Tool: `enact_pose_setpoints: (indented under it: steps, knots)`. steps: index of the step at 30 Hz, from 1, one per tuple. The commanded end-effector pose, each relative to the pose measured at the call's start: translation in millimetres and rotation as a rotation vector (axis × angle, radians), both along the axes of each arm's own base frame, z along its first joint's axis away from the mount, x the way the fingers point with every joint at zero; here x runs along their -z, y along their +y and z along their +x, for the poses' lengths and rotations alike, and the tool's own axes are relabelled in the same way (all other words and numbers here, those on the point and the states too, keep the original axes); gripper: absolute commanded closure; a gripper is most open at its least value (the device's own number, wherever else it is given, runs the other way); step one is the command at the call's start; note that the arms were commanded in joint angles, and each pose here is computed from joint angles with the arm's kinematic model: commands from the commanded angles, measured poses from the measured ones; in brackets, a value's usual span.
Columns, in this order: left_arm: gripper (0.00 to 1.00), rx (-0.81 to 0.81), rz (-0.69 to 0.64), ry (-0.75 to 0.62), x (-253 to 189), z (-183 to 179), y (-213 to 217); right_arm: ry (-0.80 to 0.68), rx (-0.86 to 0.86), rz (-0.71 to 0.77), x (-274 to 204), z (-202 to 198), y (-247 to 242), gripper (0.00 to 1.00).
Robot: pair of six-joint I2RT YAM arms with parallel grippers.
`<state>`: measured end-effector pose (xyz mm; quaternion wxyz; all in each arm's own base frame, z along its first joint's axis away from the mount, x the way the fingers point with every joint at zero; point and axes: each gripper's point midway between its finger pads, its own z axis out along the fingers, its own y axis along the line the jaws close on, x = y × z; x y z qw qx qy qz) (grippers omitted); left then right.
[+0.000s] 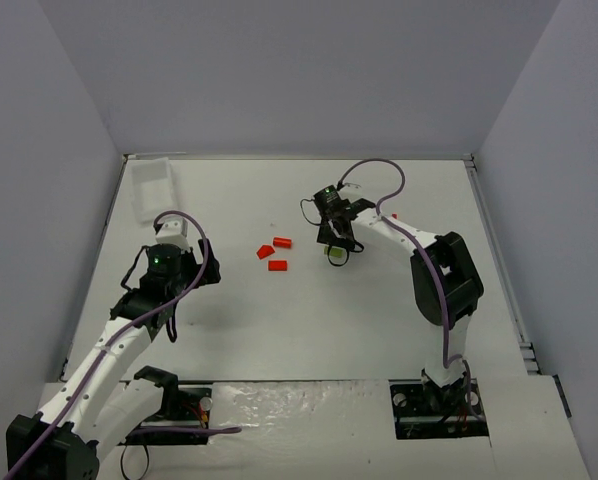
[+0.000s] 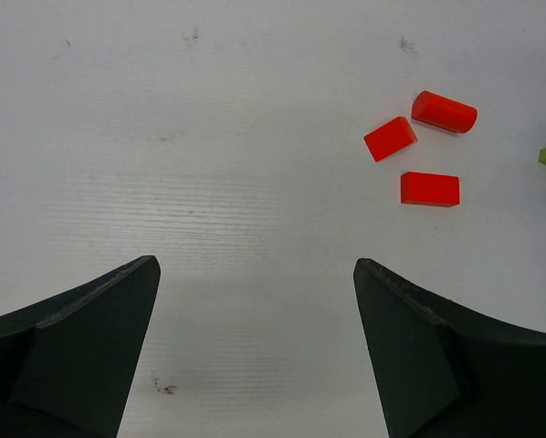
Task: Build the wood block tower
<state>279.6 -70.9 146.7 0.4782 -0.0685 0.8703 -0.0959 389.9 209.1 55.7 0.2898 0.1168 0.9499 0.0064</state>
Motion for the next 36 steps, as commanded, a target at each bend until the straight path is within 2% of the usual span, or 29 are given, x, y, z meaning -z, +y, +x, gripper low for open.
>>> enact_pose_setpoints:
  steps: [1,4,12,16,19,22,23,25,27,31,36]
  knots:
    - [0.14,-0.012,-0.033,-0.069,-16,12,-3,-0.019,0.031,0.005,-10,3,-8,0.51]
    - [0.14,-0.010,-0.036,-0.071,-17,12,-3,-0.018,0.060,0.033,-12,4,-12,0.48]
    - [0.14,0.011,-0.029,-0.076,-19,12,-5,0.015,0.177,0.154,-9,6,-22,0.49]
    - [0.14,0.086,-0.022,-0.100,-25,15,-16,-0.017,0.215,0.134,-15,9,-36,0.48]
    - [0.15,0.266,-0.011,-0.120,-29,18,-42,-0.003,0.225,0.139,-13,10,-53,0.48]
    - [0.15,0.557,0.017,-0.158,-45,21,-89,-0.001,0.213,0.130,-20,9,-80,0.49]
    - [0.15,0.618,0.041,-0.121,-35,26,-101,-0.007,0.205,0.126,-23,9,-87,0.49]
    - [0.15,0.770,0.158,-0.175,-51,36,-122,-0.027,0.164,0.109,-34,7,-105,0.49]
    - [0.15,0.914,0.220,-0.114,-33,38,-152,-0.040,0.081,0.101,-45,5,-112,0.48]
    - [0.16,1.092,0.227,-0.136,-37,62,-202,-0.126,-0.025,0.106,-84,-5,-116,0.48]
    - [0.22,1.272,0.268,-0.135,-27,80,-251,-0.223,-0.086,0.132,-121,-22,-121,0.48]
